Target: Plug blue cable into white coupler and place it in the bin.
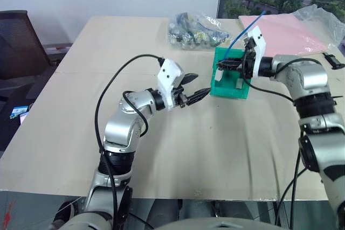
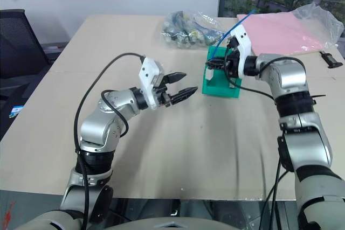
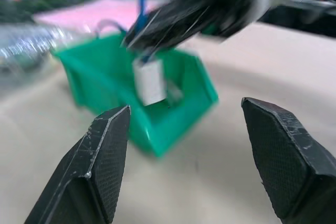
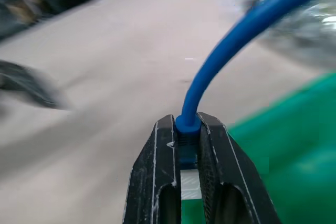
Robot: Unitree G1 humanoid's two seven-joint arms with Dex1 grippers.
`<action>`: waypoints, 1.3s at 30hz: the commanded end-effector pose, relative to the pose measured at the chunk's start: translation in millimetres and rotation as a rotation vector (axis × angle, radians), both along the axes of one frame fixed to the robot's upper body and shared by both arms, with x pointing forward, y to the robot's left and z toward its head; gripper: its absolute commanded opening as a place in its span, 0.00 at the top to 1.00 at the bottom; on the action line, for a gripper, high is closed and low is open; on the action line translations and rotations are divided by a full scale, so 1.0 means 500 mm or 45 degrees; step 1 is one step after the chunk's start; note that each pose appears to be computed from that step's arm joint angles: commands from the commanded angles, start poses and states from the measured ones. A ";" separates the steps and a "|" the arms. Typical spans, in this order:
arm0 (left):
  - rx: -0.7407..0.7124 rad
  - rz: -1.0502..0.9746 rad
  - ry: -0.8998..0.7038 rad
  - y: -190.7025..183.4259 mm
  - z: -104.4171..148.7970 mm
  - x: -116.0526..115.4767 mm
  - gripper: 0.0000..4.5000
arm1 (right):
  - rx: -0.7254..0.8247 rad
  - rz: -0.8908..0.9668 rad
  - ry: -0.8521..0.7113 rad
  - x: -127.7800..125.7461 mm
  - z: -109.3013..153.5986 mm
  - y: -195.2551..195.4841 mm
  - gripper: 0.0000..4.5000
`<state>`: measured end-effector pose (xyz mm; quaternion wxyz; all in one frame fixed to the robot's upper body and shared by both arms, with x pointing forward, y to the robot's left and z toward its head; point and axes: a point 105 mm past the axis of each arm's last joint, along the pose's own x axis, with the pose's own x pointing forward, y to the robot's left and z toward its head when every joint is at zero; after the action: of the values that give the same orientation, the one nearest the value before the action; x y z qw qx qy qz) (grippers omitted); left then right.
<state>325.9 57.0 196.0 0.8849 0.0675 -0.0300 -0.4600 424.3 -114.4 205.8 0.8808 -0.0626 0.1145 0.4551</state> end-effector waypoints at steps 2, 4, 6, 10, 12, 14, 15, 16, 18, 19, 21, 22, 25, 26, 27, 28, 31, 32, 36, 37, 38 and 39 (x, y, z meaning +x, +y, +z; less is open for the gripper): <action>-0.019 0.055 -0.061 -0.023 0.041 -0.008 0.23 | -0.063 -0.077 -0.080 0.039 0.008 -0.013 1.00; -0.029 0.074 -0.056 -0.024 0.046 -0.007 0.23 | -0.066 -0.133 -0.159 0.054 0.027 -0.016 0.91; -0.029 0.089 -0.052 -0.024 0.047 -0.007 0.22 | -0.054 -0.260 -0.247 0.074 0.056 -0.032 0.78; -0.027 0.096 -0.039 -0.023 0.044 -0.008 0.22 | -0.115 -0.519 -0.475 0.101 0.112 -0.086 0.41; -0.021 0.109 -0.028 -0.017 0.039 -0.007 0.22 | -0.129 -0.621 -0.549 0.104 0.135 -0.116 0.18; -0.007 0.119 -0.017 -0.010 0.031 -0.005 0.22 | -0.120 -0.667 -0.551 0.103 0.140 -0.140 0.01; -0.006 0.122 -0.012 -0.008 0.029 -0.005 0.22 | -0.113 -0.670 -0.546 0.101 0.140 -0.148 0.01; -0.003 0.129 -0.007 -0.004 0.026 -0.004 0.22 | -0.125 -0.667 -0.547 0.098 0.137 -0.157 0.01; -0.003 0.139 -0.004 0.005 0.022 -0.007 0.22 | -0.156 -0.650 -0.568 0.087 0.127 -0.180 0.01; -0.004 0.148 -0.004 0.012 0.019 -0.009 0.22 | -0.165 -0.631 -0.590 0.077 0.121 -0.192 0.01; 0.011 0.184 -0.028 0.030 0.011 -0.013 0.22 | -0.108 -0.536 -0.633 0.048 0.107 -0.200 0.01; 0.018 0.221 -0.039 0.042 0.005 -0.014 0.22 | -0.044 -0.468 -0.648 0.028 0.099 -0.196 0.01; -0.002 0.422 -0.054 0.104 -0.021 -0.018 0.22 | 0.088 -0.268 -0.645 -0.061 0.042 -0.194 0.01; -0.006 0.494 -0.038 0.127 -0.036 -0.022 0.22 | 0.091 -0.215 -0.593 -0.090 0.014 -0.196 0.01; 0.019 0.567 -0.010 0.151 -0.058 -0.030 0.22 | 0.095 -0.186 -0.513 -0.117 -0.019 -0.202 0.01; 0.061 0.622 0.022 0.170 -0.080 -0.041 0.22 | 0.091 -0.171 -0.448 -0.142 -0.048 -0.210 0.01; 0.130 0.580 0.107 0.189 -0.135 -0.094 0.22 | 0.118 -0.185 -0.294 -0.205 -0.117 -0.236 0.01; 0.147 0.568 0.116 0.194 -0.148 -0.110 0.22 | 0.117 -0.179 -0.256 -0.223 -0.134 -0.241 0.01; 0.182 0.547 0.179 0.206 -0.194 -0.151 0.22 | 0.091 -0.181 -0.161 -0.275 -0.197 -0.254 0.01; 0.190 0.549 0.187 0.208 -0.202 -0.155 0.22 | 0.093 -0.189 -0.151 -0.281 -0.206 -0.255 0.01; 0.197 0.554 0.190 0.211 -0.209 -0.158 0.22 | 0.069 -0.204 -0.156 -0.285 -0.216 -0.256 0.01; 0.203 0.557 0.195 0.213 -0.216 -0.160 0.22 | 0.044 -0.217 -0.164 -0.288 -0.224 -0.258 0.01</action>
<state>245.0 166.7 77.8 0.9552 0.0922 0.1174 -0.2557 278.1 -241.7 78.9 0.9192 -0.0366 0.0881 0.3821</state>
